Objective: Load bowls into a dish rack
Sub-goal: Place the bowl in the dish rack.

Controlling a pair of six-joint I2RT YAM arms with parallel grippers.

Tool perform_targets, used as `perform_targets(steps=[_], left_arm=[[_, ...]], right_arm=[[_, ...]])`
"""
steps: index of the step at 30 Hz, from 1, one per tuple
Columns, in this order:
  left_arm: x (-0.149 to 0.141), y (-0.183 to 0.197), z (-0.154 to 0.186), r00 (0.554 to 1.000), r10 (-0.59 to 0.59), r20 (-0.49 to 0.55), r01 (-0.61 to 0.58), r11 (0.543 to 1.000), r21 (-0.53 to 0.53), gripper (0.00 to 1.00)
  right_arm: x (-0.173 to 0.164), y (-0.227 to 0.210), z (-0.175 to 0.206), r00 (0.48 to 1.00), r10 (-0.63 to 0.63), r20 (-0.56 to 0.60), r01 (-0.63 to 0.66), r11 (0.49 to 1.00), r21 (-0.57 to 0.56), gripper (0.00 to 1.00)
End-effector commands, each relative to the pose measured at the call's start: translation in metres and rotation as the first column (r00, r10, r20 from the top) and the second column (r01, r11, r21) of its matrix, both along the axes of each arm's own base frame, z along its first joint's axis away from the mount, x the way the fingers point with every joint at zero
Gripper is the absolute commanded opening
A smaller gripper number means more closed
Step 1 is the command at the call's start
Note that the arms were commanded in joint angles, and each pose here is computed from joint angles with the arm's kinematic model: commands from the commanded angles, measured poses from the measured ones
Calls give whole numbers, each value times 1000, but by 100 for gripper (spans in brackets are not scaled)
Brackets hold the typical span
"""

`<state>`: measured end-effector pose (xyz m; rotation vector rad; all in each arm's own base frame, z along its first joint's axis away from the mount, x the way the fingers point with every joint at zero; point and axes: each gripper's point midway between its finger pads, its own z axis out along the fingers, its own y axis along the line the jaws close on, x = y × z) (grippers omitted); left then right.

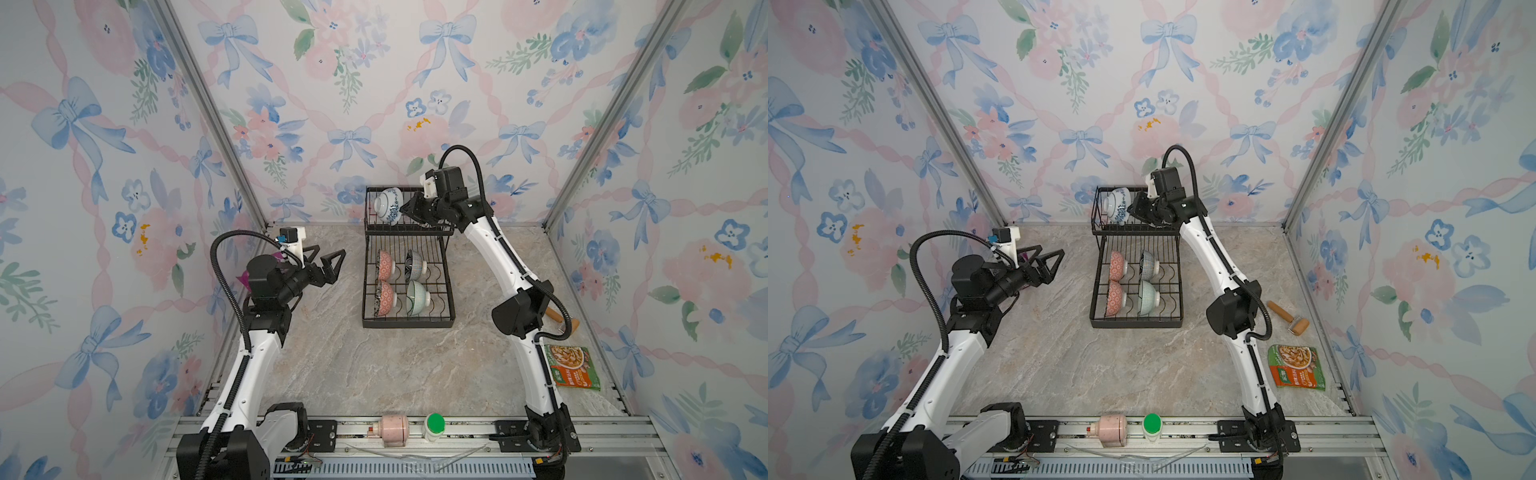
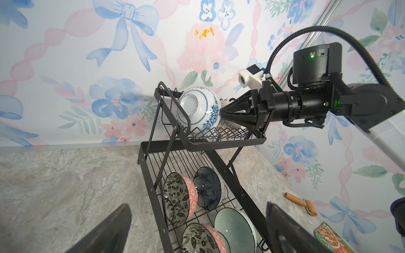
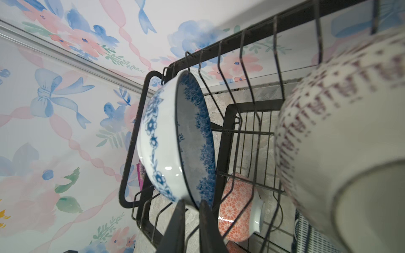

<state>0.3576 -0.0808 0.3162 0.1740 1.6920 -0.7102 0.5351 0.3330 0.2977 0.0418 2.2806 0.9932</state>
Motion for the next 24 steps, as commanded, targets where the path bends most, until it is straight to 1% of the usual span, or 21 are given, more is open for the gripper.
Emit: perform_targets(steps=[1,4,5,11,14,18,21,24], left_arm=[[-2,2,5,1000,4,27,-4,1000,-3,98],[-1,3,4,1000,4,24,-4,1000,-4,98],[-1,3,3,1000,5,22,-4,1000,-3,98],[-2,3,3,1000,7,25,-7,1000,-1,98],[-3,3,4,1000,9,29,-9,1000,-1,98],[-2,2,4,1000,2,25,-2,1000,-4,98],[-3,2,6,1000,2,30,-2,1000,-3,98],[-3,2,6,1000,3,30,-3,1000,-3,98]], right_arm=[[6,-14,-13,999,-36,3,36,996,-82,17],[5,-17,-12,998,-55,14,56,993,-105,20],[5,-18,-12,999,-43,33,47,990,-130,20],[8,-26,-15,997,-59,49,66,983,-172,21],[9,-27,-15,996,-66,63,77,979,-191,24],[8,-25,-14,995,-68,76,82,974,-209,25],[7,-30,-12,991,-77,110,105,957,-272,25],[6,-30,-13,991,-74,109,102,956,-276,26]])
